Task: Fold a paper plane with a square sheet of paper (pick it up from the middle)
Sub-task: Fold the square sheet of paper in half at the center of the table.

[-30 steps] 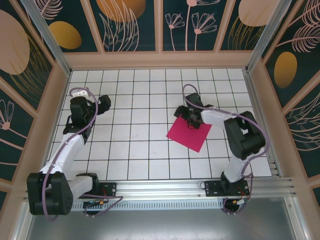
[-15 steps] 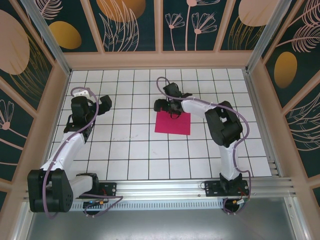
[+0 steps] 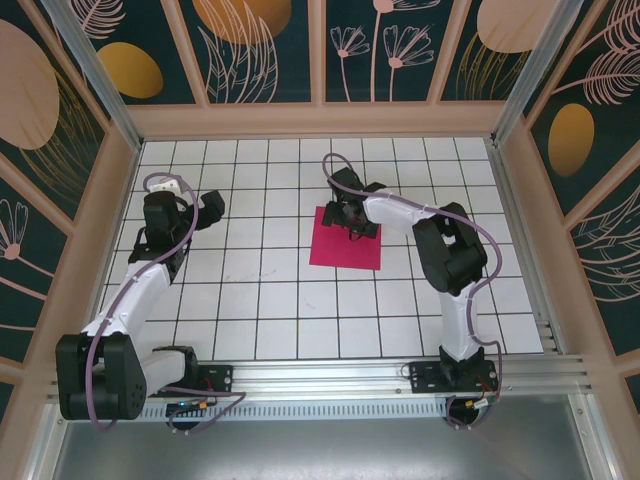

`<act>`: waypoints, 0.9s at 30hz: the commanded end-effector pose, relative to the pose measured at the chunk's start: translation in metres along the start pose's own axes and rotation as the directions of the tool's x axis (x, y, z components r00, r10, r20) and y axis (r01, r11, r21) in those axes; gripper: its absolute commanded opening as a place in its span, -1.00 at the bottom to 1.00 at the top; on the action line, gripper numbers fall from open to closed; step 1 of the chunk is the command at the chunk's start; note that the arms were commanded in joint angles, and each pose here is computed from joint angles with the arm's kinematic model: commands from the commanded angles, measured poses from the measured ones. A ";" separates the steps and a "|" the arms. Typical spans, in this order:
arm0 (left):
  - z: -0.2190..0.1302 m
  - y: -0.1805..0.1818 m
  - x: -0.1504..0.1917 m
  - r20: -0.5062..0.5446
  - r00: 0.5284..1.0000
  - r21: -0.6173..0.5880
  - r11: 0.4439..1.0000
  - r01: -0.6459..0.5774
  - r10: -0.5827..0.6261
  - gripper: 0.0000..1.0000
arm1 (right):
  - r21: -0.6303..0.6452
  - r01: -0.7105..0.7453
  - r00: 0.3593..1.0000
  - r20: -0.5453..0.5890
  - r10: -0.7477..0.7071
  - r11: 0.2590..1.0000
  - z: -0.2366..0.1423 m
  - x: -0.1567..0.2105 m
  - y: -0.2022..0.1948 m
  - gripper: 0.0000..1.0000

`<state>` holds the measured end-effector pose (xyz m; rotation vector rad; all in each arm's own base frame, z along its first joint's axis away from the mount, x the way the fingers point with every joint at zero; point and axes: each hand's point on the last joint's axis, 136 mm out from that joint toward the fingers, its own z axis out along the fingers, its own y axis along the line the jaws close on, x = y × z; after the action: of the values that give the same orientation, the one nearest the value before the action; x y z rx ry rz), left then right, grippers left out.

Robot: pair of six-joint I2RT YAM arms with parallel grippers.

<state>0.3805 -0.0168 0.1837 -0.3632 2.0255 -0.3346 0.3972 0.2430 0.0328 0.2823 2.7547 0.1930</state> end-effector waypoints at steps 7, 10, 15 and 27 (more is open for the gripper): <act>0.003 -0.003 -0.007 -0.001 1.000 0.010 1.000 0.012 -0.012 0.97 | 0.058 0.033 0.999 -0.027 -0.031 0.998 0.003 0.013 0.001 0.97; 0.003 -0.003 -0.006 -0.003 1.000 0.008 1.000 0.012 -0.012 0.97 | 0.065 0.047 0.998 -0.037 -0.045 0.997 0.006 0.016 0.001 0.97; 0.003 -0.003 -0.006 -0.004 1.000 0.009 1.000 0.012 -0.012 0.97 | 0.085 0.066 0.996 -0.072 -0.060 0.994 0.015 0.027 -0.003 0.98; 0.004 -0.002 -0.005 -0.010 1.000 0.004 1.000 0.012 -0.012 0.97 | 0.141 0.101 0.983 -0.167 -0.077 0.985 0.043 0.056 -0.024 0.68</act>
<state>0.3820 -0.0170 0.1781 -0.3693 2.0410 -0.3355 0.3844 0.2467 0.0162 0.2040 2.8014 0.0773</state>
